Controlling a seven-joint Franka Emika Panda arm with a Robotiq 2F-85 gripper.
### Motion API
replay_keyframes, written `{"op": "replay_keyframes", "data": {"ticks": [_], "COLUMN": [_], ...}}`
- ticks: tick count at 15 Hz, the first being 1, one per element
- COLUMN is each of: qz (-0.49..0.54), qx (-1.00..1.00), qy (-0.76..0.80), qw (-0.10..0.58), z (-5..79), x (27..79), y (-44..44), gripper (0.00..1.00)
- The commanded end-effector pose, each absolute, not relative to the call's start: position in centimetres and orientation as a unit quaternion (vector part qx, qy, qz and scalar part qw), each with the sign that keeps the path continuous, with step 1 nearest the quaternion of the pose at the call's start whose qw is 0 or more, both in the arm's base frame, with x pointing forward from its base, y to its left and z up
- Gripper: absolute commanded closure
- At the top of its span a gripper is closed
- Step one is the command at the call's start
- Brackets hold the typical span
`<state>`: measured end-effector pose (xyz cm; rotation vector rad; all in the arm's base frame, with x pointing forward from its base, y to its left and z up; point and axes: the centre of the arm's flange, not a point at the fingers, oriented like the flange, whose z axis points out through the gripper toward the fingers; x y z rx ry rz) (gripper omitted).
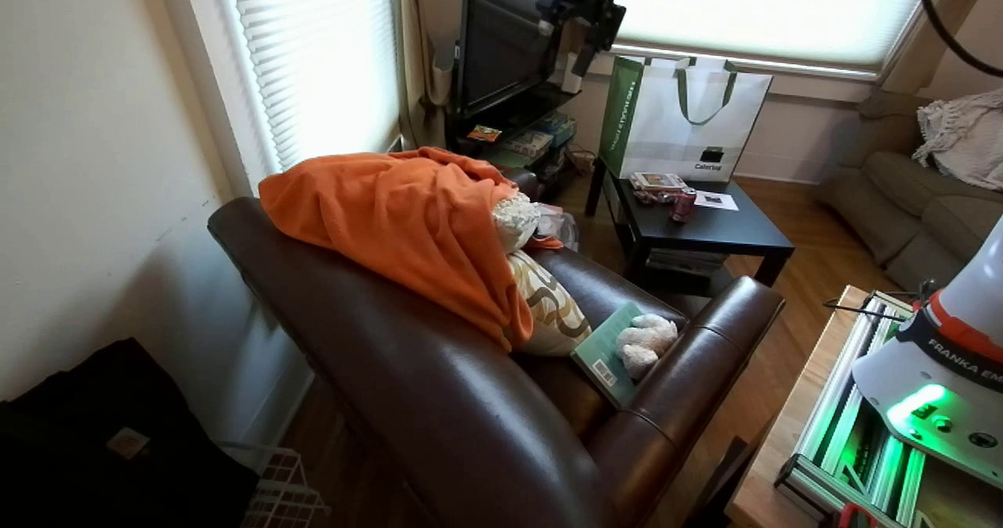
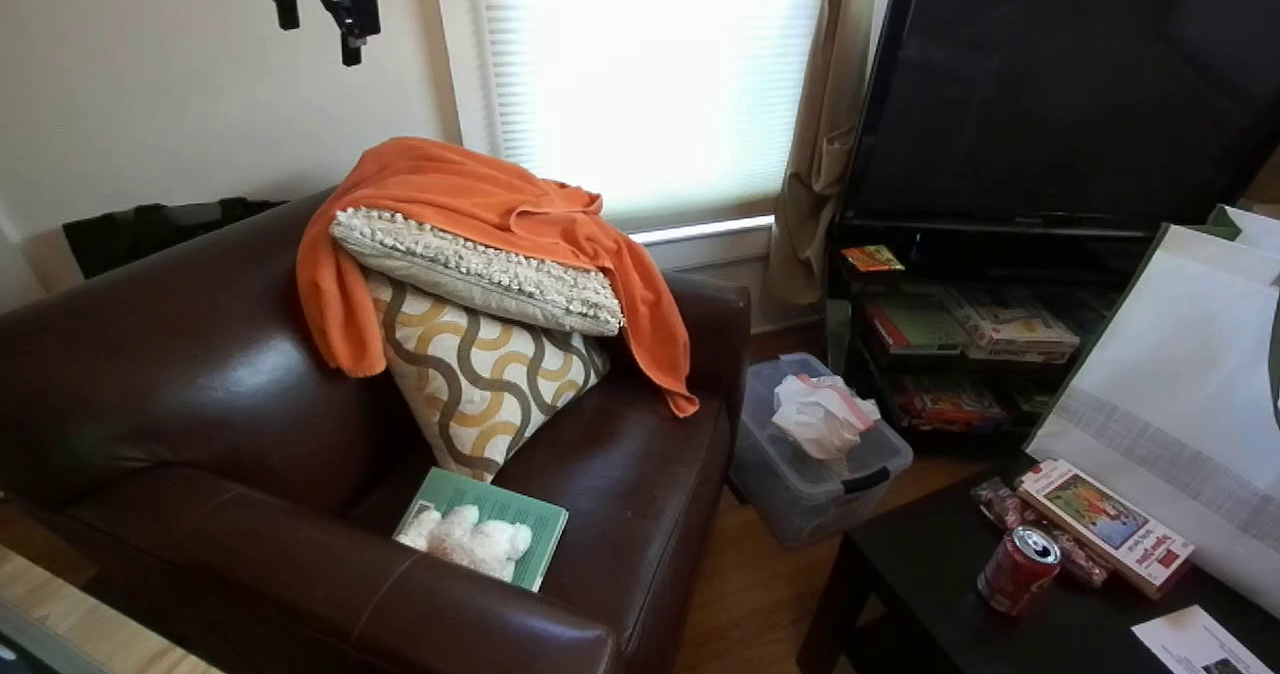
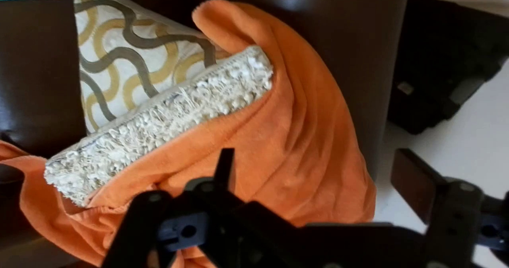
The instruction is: Pick up the orange blanket and place it on the seat of the couch
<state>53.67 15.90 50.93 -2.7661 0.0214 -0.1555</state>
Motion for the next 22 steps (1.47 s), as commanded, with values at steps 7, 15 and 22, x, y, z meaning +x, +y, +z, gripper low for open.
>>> {"op": "replay_keyframes", "data": {"ticks": [7, 15, 22], "qz": [-0.012, 0.050, 0.069], "qx": [-0.953, -0.946, -0.943], "qy": [0.218, 0.286, 0.295], "qw": [0.210, 0.147, 0.139], "z": [44.1, 32.8, 29.7], "x": [73.7, 80.8, 76.0], "y": [16.9, 20.9, 20.0], "gripper": [0.00, 0.00, 0.00]}}
